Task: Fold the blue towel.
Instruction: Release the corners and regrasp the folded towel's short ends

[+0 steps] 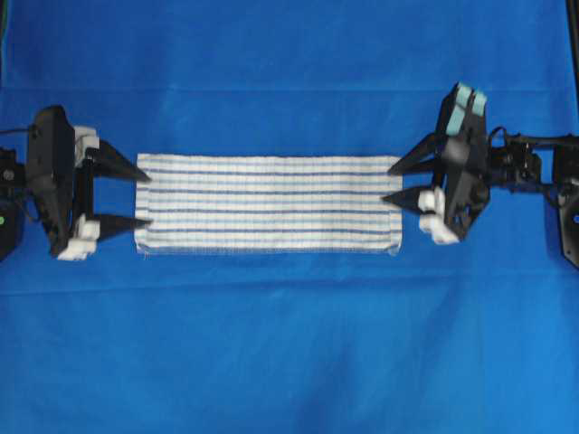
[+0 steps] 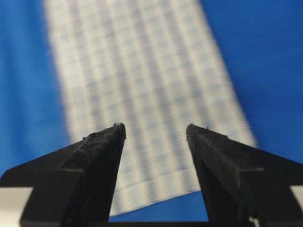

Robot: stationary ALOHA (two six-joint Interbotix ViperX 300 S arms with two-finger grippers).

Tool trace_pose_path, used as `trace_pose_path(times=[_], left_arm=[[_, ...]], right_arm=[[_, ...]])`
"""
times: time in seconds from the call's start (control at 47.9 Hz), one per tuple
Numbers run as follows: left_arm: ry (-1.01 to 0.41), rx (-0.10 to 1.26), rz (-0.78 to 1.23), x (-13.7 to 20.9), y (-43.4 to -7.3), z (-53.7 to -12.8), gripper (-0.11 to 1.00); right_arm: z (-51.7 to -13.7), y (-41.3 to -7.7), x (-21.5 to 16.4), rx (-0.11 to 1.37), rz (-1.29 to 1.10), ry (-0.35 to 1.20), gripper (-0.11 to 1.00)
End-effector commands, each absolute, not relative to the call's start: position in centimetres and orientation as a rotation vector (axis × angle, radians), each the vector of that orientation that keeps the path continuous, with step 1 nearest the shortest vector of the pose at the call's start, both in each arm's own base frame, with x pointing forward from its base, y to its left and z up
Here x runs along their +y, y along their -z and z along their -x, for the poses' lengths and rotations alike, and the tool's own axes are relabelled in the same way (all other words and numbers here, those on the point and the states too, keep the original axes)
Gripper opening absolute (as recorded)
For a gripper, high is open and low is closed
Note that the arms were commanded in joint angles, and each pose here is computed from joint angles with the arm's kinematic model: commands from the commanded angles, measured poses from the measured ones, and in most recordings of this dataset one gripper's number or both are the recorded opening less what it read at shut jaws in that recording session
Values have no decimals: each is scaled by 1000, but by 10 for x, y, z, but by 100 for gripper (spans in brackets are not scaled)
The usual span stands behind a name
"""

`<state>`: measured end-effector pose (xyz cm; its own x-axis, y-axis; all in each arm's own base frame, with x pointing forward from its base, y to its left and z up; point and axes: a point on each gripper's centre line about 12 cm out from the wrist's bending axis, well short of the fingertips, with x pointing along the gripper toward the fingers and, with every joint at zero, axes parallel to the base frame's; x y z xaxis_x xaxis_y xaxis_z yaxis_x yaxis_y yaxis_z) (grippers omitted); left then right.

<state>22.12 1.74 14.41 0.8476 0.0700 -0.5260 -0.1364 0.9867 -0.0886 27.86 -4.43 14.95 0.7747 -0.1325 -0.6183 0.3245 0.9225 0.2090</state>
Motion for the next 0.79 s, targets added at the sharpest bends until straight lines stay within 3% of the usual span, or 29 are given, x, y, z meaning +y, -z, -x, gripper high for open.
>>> trace_pose_path(times=[0.0,0.313,0.606,0.773], left_arm=[[-163,524,137,31,-150,-225,71],[-233,586,161,48,-138,-231,71],[-318,752,208,69,-96,-233,71],[-339,778,220,75,-87,-234,71]], right_arm=[[-278,-155,-59,617,-319,293,60],[-273,-142,-72,669,-323,339,60],[-280,-97,-82,786,-343,379,60],[-279,-85,-85,817,-350,392,60]])
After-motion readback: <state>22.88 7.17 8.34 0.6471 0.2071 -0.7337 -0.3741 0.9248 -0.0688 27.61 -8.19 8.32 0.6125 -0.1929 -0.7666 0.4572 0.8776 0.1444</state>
